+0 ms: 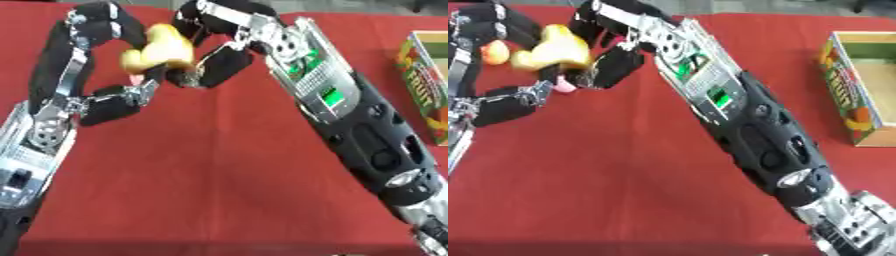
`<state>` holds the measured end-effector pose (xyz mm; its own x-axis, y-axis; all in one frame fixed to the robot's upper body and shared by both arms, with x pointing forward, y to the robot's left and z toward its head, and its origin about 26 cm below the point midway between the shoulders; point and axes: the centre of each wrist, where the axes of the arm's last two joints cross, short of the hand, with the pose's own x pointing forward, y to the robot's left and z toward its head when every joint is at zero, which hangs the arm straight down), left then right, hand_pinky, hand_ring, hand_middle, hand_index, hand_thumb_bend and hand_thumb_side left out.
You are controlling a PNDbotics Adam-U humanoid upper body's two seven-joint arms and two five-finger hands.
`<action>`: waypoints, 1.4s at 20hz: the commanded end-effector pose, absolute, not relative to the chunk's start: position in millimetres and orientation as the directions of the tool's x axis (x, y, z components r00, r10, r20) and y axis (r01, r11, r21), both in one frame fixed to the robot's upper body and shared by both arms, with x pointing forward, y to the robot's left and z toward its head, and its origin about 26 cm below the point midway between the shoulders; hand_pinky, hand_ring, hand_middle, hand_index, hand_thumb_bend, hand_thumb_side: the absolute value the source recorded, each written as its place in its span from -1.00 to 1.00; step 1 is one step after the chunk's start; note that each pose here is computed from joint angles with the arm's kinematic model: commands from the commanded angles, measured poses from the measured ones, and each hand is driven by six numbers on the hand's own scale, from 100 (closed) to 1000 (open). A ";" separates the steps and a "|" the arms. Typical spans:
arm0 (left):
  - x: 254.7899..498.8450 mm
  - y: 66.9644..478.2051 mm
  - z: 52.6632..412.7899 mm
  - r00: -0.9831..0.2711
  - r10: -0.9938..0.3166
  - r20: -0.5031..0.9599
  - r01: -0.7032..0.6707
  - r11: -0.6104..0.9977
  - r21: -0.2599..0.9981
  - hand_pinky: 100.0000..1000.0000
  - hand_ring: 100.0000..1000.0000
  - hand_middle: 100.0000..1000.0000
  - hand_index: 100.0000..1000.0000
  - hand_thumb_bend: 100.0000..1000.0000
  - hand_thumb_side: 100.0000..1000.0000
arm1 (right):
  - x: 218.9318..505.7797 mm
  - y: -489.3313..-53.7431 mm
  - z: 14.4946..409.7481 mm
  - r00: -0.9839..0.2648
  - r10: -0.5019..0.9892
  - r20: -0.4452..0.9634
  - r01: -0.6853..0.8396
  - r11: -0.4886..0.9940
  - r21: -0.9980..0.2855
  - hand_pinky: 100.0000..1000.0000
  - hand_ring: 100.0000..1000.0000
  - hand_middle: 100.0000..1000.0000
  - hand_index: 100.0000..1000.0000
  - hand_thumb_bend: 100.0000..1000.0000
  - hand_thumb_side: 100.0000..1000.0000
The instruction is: Pick up the objects with one hand, pass them to the other hand, and then place them into the box on the other side of the table.
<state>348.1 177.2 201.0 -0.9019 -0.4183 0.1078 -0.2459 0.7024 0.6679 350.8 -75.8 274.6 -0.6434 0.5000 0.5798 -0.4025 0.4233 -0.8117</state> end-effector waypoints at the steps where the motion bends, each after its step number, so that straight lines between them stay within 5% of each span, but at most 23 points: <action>1: 347.4 175.7 208.1 -0.905 -0.415 0.091 -0.256 0.705 0.661 0.23 0.12 -0.13 -0.21 -0.83 -1.00 | 344.7 -78.2 287.4 -0.659 0.458 0.597 -0.395 0.465 -0.792 0.42 0.26 -0.16 -0.06 -0.43 -1.00; 9: 353.7 177.7 198.6 -0.889 -0.442 0.123 -0.250 0.692 0.678 0.23 0.12 -0.13 -0.18 -0.82 -1.00 | 343.7 -78.2 286.1 -0.612 0.416 0.673 -0.458 0.508 -0.730 0.28 0.11 -0.26 -0.24 -0.48 -1.00; 15: 356.6 180.0 193.9 -0.874 -0.465 0.140 -0.256 0.686 0.681 0.23 0.12 -0.13 -0.12 -0.64 -1.00 | 343.5 -78.9 286.3 -0.592 0.408 0.695 -0.467 0.529 -0.709 0.23 0.02 -0.37 -0.35 -0.47 -1.00; 23: 357.6 182.5 192.4 -0.862 -0.487 0.136 -0.275 0.676 0.683 0.30 0.24 0.05 0.29 -0.01 -1.00 | 344.8 -81.4 286.5 -0.590 0.420 0.689 -0.449 0.539 -0.713 0.19 -0.04 -0.46 -0.44 -0.46 -1.00; 28: 357.6 182.4 192.5 -0.864 -0.489 0.121 -0.280 0.665 0.692 0.36 0.37 0.27 0.56 0.33 -0.78 | 345.5 -82.5 286.3 -0.588 0.418 0.692 -0.450 0.542 -0.710 0.18 -0.07 -0.49 -0.47 -0.46 -1.00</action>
